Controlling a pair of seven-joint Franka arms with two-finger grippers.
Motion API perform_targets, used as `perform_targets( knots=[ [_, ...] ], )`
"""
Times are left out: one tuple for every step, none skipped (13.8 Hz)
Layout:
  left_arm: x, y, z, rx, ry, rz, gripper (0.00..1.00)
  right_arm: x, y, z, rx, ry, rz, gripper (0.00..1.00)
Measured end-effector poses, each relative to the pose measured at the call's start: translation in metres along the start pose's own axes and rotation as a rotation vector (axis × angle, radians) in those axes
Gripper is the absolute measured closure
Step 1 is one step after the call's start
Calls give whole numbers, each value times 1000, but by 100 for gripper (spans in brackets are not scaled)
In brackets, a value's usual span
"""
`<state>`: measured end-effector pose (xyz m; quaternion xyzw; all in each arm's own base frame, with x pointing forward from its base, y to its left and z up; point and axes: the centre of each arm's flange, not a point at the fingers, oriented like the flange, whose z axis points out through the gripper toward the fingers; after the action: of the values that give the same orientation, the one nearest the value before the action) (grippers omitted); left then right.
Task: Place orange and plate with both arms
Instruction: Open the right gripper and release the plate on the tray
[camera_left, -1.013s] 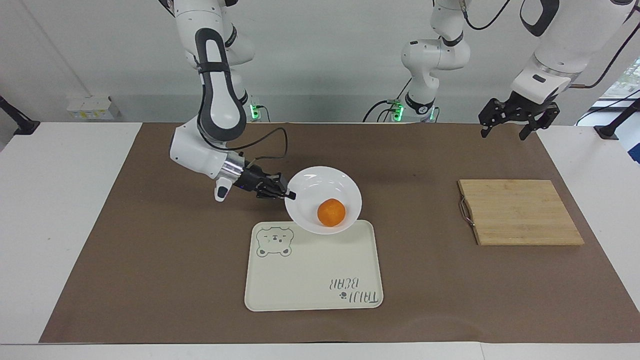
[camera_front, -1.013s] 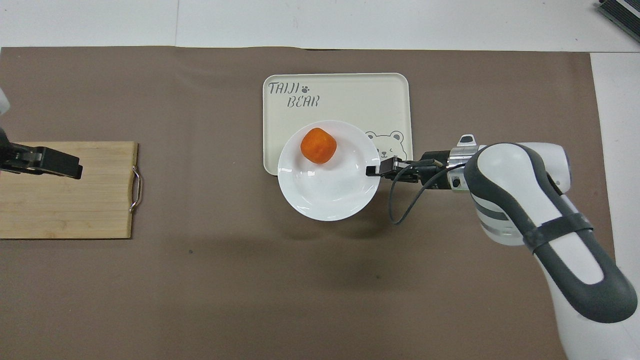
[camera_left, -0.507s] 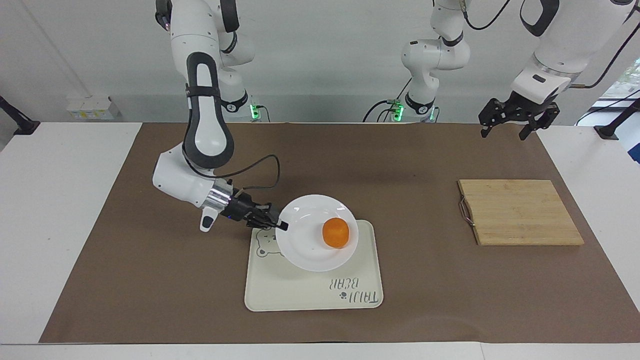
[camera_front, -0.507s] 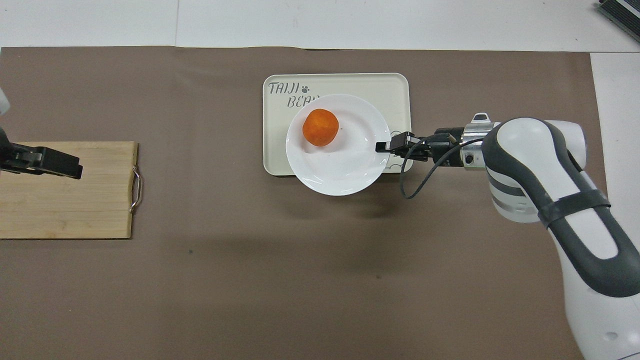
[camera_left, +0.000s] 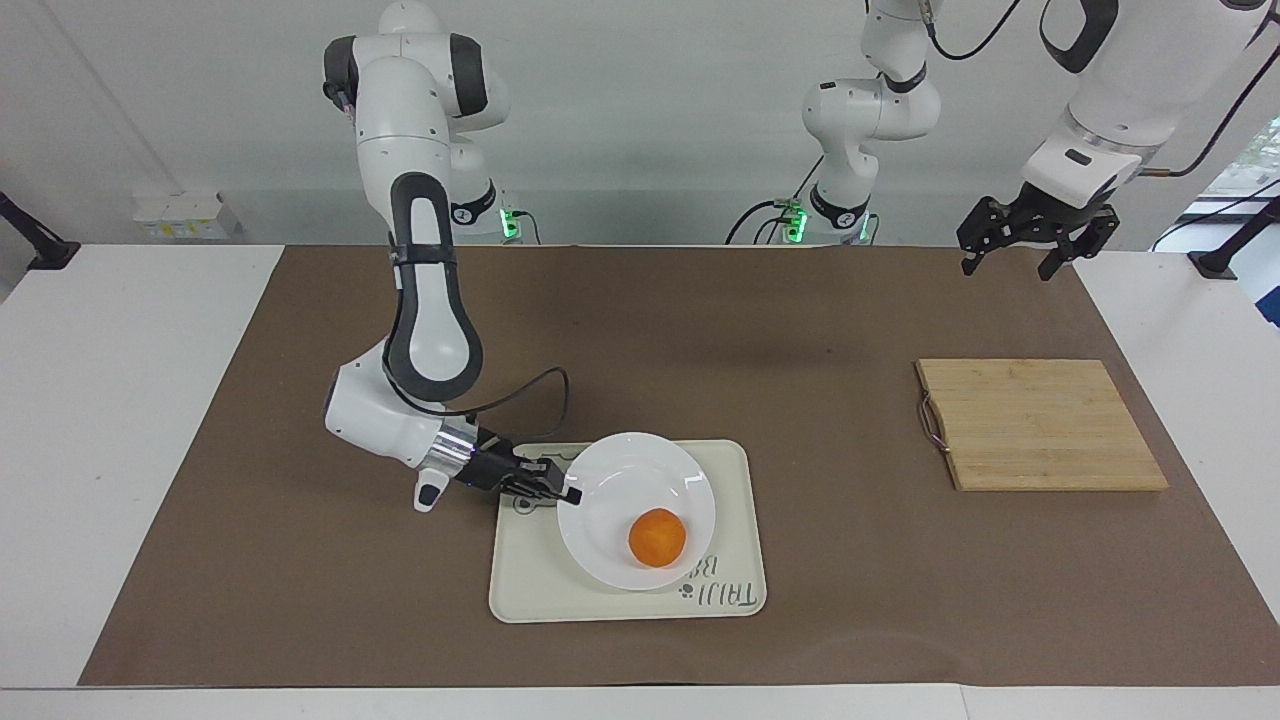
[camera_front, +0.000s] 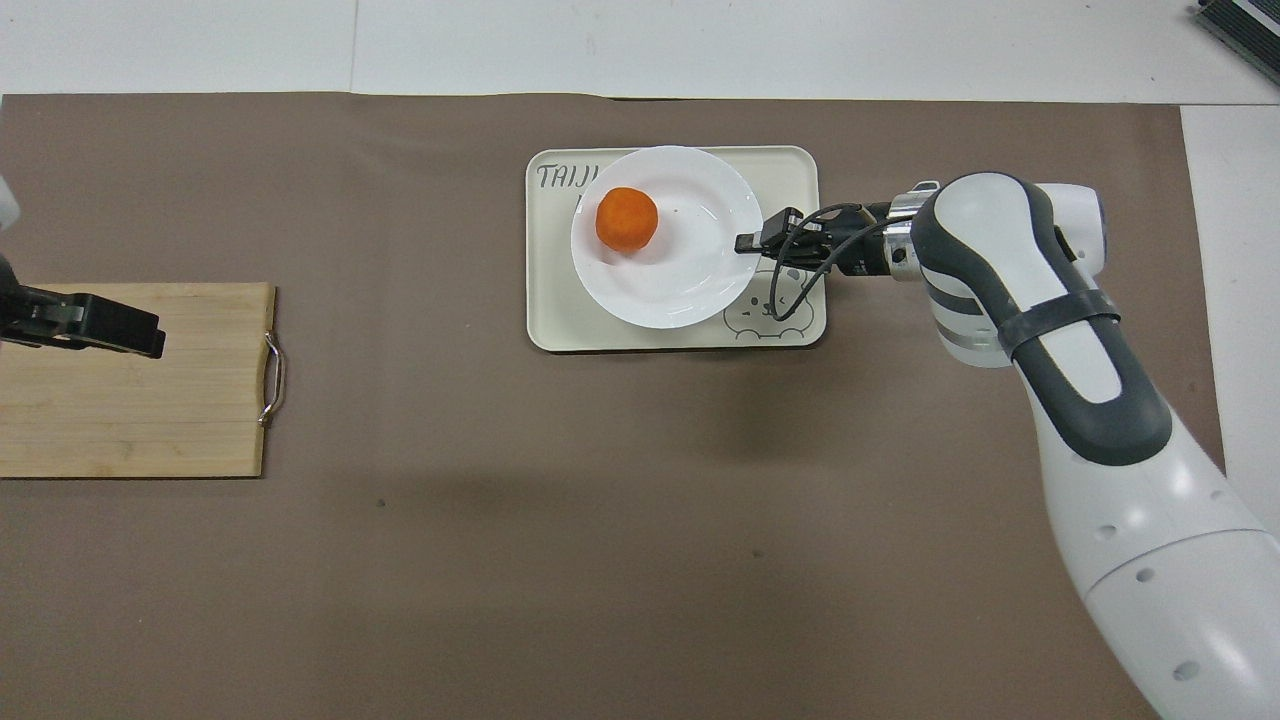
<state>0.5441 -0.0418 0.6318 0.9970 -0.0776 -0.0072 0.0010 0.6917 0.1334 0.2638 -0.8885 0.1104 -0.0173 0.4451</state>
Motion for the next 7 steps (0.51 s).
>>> perform_targets(
  knots=[
    [0, 0, 0, 0, 0, 0, 0, 0, 1, 1, -1, -1, 1, 95],
    [0, 0, 0, 0, 0, 0, 0, 1, 1, 1, 0, 0, 0, 95],
    [0, 0, 0, 0, 0, 0, 0, 1, 1, 1, 0, 0, 0, 95],
    [0, 0, 0, 0, 0, 0, 0, 1, 1, 0, -1, 1, 0, 95],
    [0, 0, 0, 0, 0, 0, 0, 1, 2, 0, -3, 6, 1, 95],
    [0, 0, 0, 0, 0, 0, 0, 2, 2, -1, -6, 12, 1, 87],
    [0, 0, 0, 0, 0, 0, 0, 3, 3, -2, -15, 16, -3, 78]
  ],
)
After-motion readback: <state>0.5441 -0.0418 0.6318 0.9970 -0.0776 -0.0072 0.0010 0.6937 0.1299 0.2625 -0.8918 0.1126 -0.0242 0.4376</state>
